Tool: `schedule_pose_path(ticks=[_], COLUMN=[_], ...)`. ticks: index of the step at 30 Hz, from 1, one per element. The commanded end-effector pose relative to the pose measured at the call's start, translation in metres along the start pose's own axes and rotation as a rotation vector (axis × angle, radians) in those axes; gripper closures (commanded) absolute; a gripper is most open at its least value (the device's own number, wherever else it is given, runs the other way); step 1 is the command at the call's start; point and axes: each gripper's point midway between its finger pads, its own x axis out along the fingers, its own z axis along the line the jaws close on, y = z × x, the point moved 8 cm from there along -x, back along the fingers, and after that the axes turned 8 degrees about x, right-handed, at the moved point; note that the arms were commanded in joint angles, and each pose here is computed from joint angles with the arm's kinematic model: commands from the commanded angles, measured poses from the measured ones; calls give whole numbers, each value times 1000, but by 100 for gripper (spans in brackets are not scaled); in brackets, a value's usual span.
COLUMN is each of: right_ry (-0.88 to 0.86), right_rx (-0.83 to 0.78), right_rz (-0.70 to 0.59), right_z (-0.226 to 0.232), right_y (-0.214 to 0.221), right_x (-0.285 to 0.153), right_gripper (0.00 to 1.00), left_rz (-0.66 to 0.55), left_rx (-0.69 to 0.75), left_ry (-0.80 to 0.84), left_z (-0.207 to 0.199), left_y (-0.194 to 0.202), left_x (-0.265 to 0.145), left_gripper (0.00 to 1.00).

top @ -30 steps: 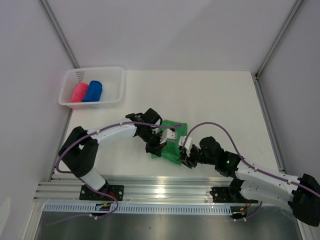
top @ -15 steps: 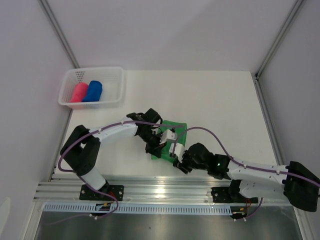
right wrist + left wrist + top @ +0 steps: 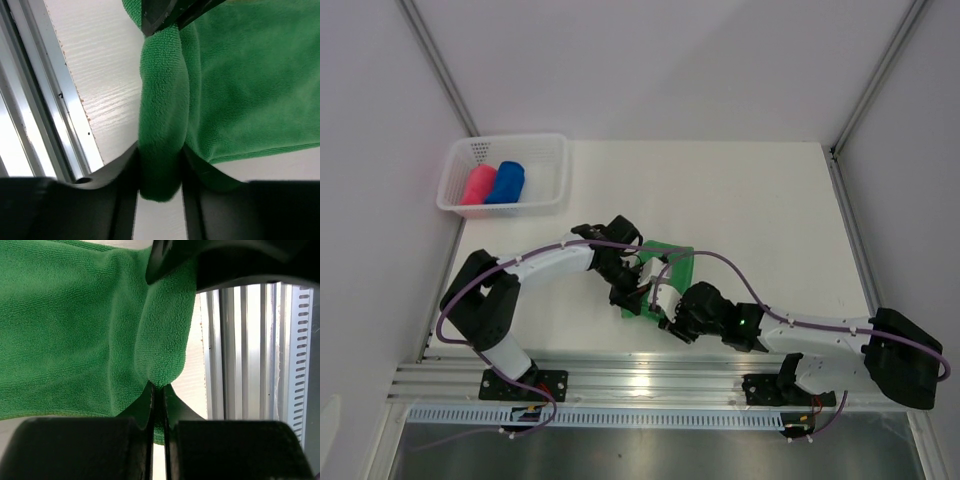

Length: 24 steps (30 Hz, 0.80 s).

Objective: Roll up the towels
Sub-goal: Roll the towel

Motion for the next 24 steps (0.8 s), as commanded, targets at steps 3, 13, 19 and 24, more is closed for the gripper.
schedule_pose_path(ticks=[3, 13, 19, 24], right_ry=[-23, -151, -173, -178], right_rx=[-28, 206, 328, 392], right_rz=[31, 42, 83, 33], right_z=[1, 15, 20, 14], right_y=[-15, -36, -9, -8], right_x=[8, 6, 19, 18], right_gripper=[81, 100, 100, 100], left_rz=[-76, -48, -27, -29], left_rx=[41, 27, 16, 31], left_ry=[7, 17, 40, 40], left_z=[5, -1, 6, -1], left_y=[-12, 7, 13, 21], left_x=[-11, -19, -10, -11], left_gripper=[97, 93, 79, 60])
